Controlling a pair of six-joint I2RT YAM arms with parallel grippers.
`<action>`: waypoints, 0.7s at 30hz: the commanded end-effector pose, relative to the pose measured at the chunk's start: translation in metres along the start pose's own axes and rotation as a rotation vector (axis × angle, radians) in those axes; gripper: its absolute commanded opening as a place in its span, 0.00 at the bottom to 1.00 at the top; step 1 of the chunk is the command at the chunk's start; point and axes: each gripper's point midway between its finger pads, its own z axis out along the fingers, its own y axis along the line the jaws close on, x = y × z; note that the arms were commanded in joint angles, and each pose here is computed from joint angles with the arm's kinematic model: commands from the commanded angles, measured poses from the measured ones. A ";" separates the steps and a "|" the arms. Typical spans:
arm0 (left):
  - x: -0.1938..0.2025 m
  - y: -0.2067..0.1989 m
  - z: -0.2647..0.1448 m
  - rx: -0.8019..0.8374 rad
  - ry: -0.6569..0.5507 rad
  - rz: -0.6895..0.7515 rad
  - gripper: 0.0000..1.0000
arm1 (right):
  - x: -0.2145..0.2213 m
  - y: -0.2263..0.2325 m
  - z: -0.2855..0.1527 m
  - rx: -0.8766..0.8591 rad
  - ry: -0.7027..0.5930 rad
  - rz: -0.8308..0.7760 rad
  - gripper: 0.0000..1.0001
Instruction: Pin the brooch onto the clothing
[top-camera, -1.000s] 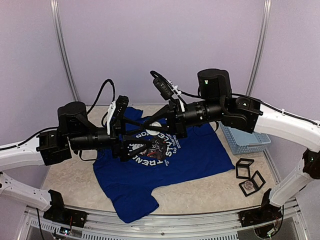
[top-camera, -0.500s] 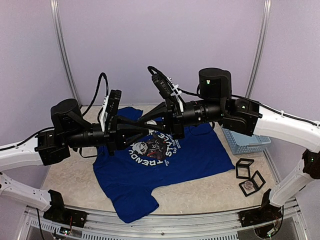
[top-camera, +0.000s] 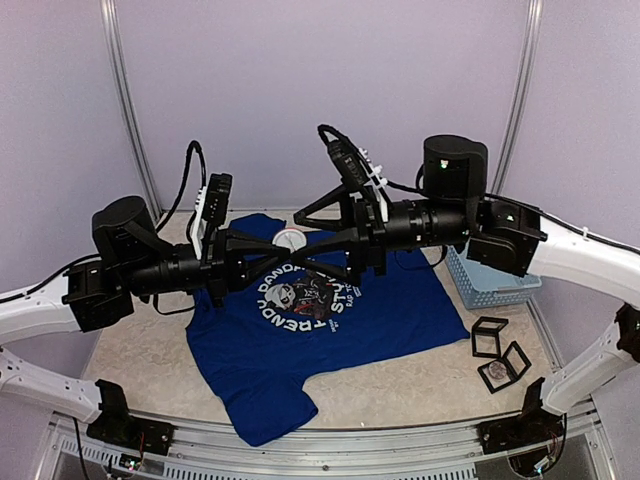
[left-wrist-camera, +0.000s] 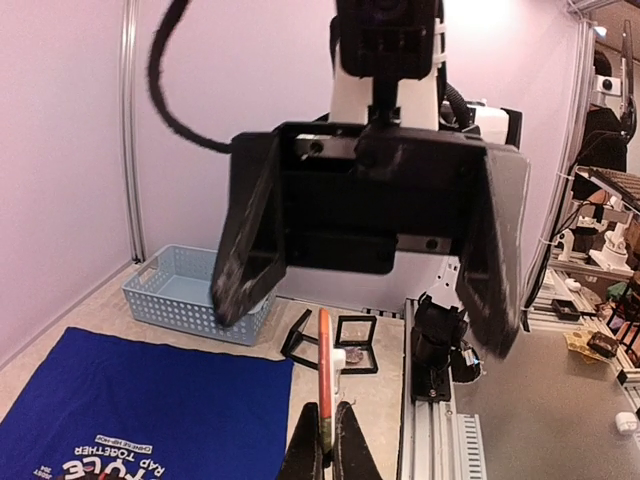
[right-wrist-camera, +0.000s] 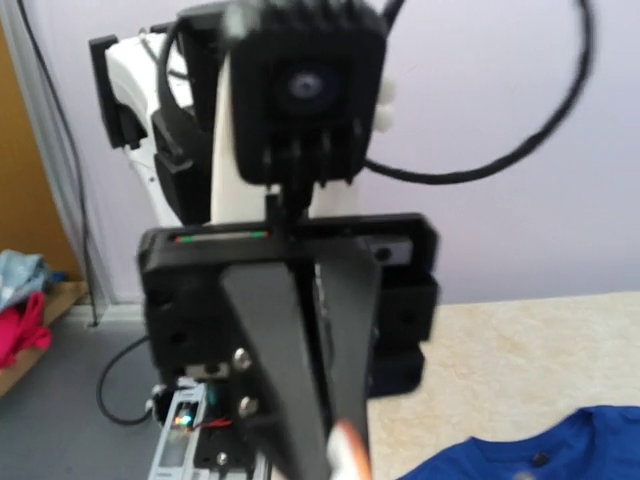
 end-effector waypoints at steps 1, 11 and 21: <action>0.001 0.009 -0.006 -0.068 0.038 0.038 0.00 | -0.028 0.012 -0.045 0.101 -0.058 -0.068 0.83; 0.019 0.003 -0.003 -0.076 0.195 0.068 0.00 | 0.002 0.008 -0.050 0.134 0.048 -0.032 0.62; 0.016 -0.004 0.000 -0.032 0.171 0.066 0.00 | 0.024 0.005 -0.019 0.046 0.095 -0.007 0.27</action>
